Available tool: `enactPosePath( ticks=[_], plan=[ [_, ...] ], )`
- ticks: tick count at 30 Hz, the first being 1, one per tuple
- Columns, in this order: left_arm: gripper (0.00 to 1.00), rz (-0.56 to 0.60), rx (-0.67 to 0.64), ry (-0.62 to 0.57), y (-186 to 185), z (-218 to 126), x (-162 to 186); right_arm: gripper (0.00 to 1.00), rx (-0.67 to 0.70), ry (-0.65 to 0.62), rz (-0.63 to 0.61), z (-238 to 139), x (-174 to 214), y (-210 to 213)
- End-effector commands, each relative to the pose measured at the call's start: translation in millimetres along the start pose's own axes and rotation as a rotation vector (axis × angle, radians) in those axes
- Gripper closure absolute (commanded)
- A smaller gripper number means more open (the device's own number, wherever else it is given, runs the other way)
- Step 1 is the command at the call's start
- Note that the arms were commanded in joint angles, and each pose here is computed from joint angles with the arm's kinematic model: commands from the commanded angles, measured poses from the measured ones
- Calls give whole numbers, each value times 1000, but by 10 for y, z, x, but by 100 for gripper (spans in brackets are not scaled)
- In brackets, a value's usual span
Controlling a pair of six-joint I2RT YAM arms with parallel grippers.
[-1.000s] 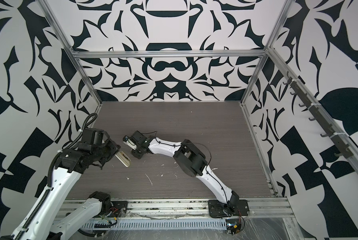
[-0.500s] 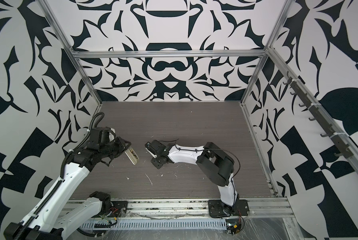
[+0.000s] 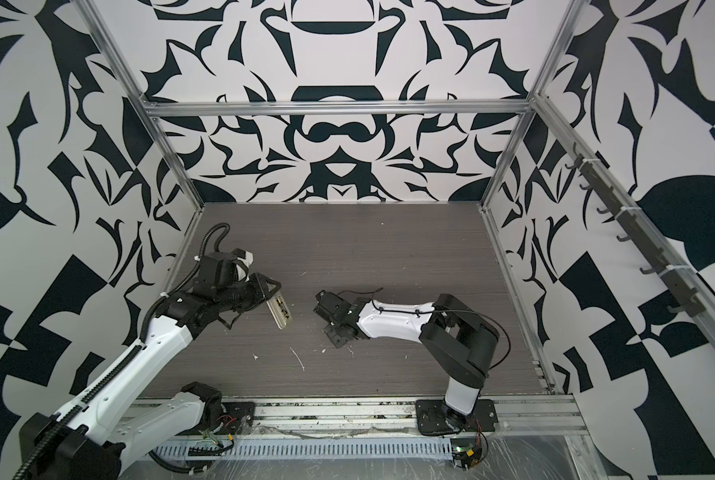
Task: Load the batteries into the remote control
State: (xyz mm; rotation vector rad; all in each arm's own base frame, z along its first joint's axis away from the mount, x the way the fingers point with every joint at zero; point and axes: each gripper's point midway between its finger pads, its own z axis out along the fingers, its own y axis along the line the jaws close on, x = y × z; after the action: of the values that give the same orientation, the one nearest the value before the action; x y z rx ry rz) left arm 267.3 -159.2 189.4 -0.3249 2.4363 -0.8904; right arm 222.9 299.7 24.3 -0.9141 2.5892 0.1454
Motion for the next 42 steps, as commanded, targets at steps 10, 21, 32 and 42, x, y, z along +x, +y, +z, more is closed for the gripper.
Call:
enactPosePath(
  ticks=[10,21,32,42],
  plan=[
    [100,37,45,-10,-116,-11,21,75,32,3,68,-20,122,-95],
    [100,51,49,-5,-153,11,98,63,38,23,115,-30,259,-136],
    [100,51,52,-17,-145,16,117,54,27,35,126,-28,266,-111],
    [100,48,51,-12,-113,8,157,77,28,47,127,-3,299,-112]
  ],
)
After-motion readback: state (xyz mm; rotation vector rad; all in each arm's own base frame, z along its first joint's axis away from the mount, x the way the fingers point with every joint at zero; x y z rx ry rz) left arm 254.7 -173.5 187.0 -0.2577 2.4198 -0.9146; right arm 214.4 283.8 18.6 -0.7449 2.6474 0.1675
